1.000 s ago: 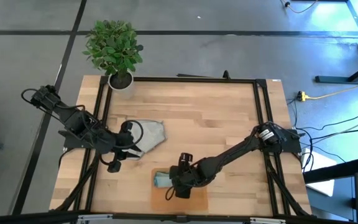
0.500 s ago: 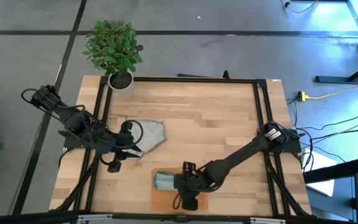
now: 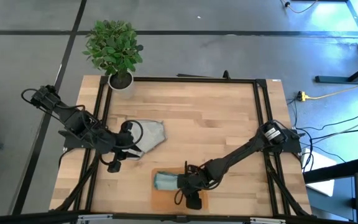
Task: Roll microfiber towels into tight, uniform cylinder then place into a basket
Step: Put the rolled blue towel into the orange bin
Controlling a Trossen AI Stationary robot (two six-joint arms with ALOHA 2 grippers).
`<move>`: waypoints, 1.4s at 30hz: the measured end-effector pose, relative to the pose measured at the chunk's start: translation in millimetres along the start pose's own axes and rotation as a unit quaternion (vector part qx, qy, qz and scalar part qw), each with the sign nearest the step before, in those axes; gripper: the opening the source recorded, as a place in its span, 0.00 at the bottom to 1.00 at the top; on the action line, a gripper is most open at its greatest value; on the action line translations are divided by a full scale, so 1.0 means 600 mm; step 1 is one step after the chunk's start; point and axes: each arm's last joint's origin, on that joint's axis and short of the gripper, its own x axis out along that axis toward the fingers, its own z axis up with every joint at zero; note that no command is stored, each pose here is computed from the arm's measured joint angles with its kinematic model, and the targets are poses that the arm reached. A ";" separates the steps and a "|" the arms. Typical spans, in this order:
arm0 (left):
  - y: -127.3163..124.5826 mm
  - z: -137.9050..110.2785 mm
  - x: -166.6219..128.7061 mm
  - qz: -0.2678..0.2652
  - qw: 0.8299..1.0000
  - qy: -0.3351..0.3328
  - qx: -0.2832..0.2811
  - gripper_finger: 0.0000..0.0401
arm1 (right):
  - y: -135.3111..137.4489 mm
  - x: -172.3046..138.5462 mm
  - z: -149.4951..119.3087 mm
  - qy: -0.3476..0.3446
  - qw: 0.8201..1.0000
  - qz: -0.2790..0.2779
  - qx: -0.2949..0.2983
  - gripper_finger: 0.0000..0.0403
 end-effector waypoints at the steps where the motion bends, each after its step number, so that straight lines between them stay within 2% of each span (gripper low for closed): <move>1: 0.000 0.000 0.000 0.000 1.000 0.000 0.000 0.22 | -0.003 0.005 -0.003 0.002 1.000 0.014 0.000 0.50; 3: 0.000 0.000 0.000 0.000 1.000 0.000 0.000 0.22 | -0.007 0.014 -0.008 0.006 0.999 0.051 -0.006 0.50; 6: 0.000 0.000 0.000 0.000 1.000 0.000 0.000 0.22 | -0.015 0.027 -0.021 0.010 0.998 0.062 -0.005 0.50; 18: 0.000 0.000 0.000 0.000 1.000 0.000 0.000 0.22 | -0.036 0.034 -0.024 -0.036 0.999 -0.033 0.000 0.50; 34: 0.000 0.000 0.000 0.000 1.000 0.000 0.000 0.22 | -0.054 0.027 -0.003 -0.050 0.998 -0.041 0.012 0.50; 38: 0.000 0.000 0.000 0.000 1.000 0.000 0.000 0.22 | -0.064 0.025 0.004 -0.050 0.998 -0.048 -0.004 0.50; 42: 0.000 0.000 0.000 0.000 1.000 0.000 0.000 0.22 | -0.078 0.024 0.008 -0.057 0.995 -0.081 -0.007 0.50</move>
